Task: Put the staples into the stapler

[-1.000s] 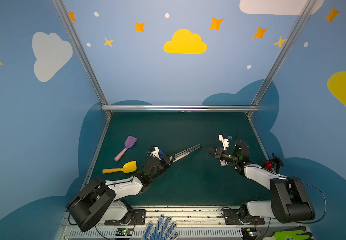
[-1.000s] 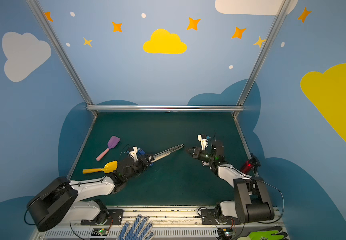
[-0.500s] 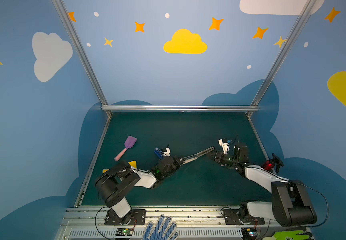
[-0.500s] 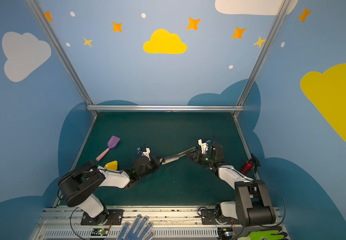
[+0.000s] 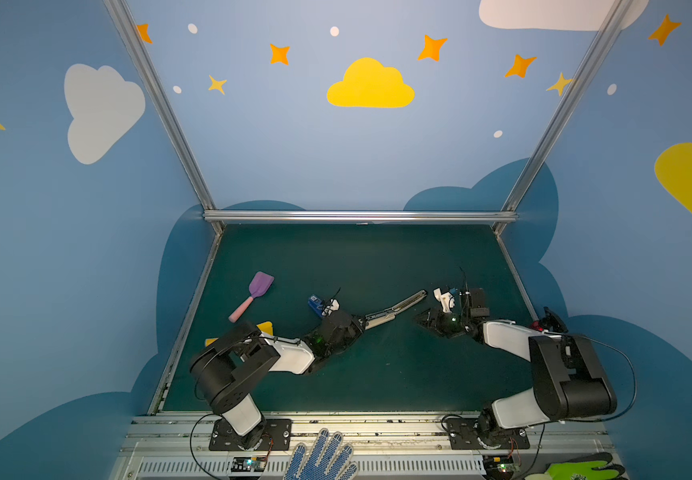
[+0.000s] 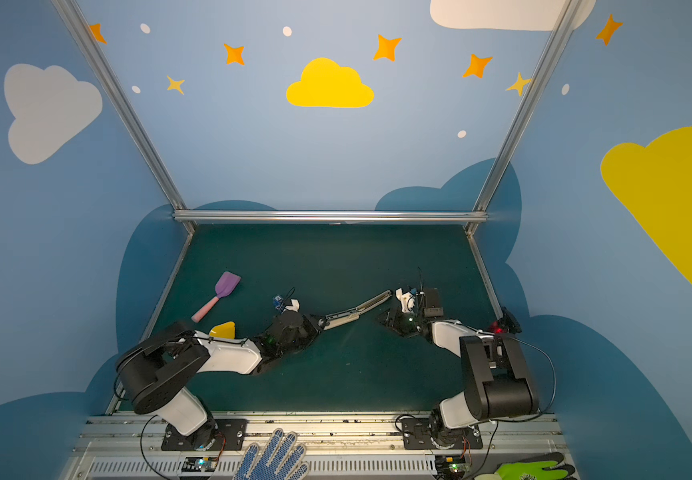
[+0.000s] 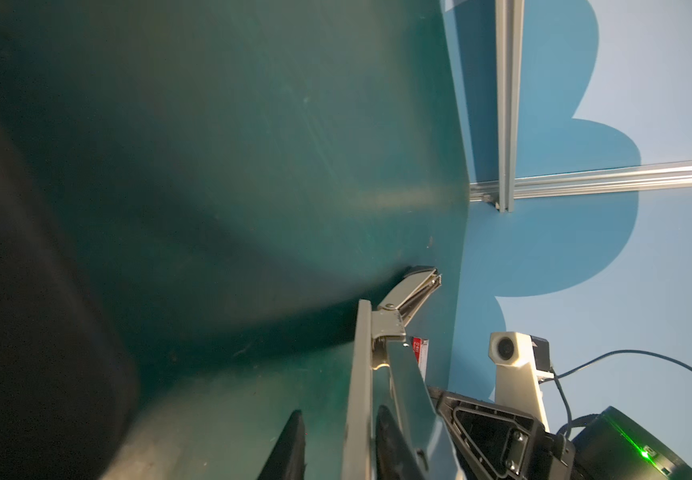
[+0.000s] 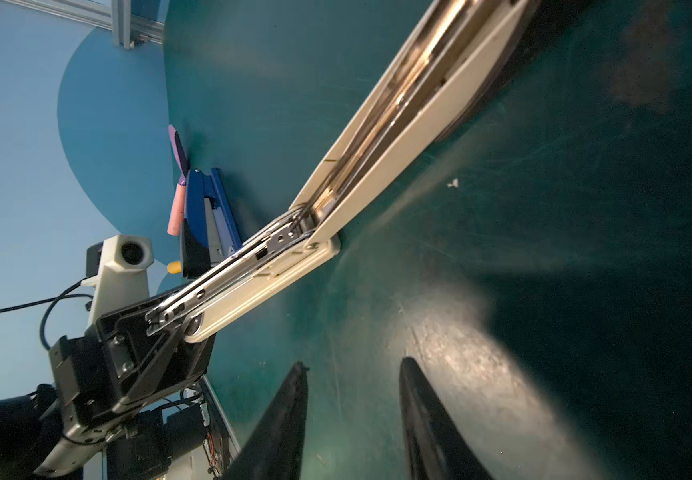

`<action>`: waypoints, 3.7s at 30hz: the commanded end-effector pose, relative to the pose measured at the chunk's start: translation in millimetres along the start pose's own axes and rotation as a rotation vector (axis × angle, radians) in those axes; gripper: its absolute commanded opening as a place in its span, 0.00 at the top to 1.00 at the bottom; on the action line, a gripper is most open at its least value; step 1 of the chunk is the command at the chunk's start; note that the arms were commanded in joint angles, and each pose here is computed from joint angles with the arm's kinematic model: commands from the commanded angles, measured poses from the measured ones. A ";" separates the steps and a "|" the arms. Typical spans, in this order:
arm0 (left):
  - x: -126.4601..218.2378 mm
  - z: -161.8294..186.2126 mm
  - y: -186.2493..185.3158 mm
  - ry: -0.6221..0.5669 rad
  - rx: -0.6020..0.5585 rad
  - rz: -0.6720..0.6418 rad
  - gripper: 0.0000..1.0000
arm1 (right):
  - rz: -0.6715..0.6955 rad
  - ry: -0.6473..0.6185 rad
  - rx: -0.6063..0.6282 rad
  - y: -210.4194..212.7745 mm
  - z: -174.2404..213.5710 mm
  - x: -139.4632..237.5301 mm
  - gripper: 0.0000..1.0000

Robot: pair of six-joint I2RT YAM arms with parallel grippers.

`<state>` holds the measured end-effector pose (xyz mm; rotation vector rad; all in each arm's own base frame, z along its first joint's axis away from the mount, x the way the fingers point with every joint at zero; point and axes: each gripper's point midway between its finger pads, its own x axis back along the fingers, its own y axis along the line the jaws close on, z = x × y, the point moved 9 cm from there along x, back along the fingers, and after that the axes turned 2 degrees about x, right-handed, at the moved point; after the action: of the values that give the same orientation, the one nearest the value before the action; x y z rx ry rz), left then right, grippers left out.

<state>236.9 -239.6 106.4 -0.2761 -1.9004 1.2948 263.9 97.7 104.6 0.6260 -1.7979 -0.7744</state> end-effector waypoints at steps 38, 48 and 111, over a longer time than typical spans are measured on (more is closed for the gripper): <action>44.6 -17.5 17.2 -0.013 -0.084 -0.128 0.56 | -0.011 -0.020 -0.056 0.5 -56.3 -54.3 0.66; 67.8 -23.1 -1.4 -0.025 -0.188 -0.166 0.53 | -0.036 -0.006 -0.017 19.5 -94.7 -78.1 0.67; 186.6 -87.8 78.1 -0.277 0.175 -0.457 0.31 | 0.011 0.654 0.702 227.5 46.2 -209.3 0.63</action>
<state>167.0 -42.6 149.9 0.3923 -1.9377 1.2274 286.5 388.4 142.3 1.1108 -1.4809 0.1054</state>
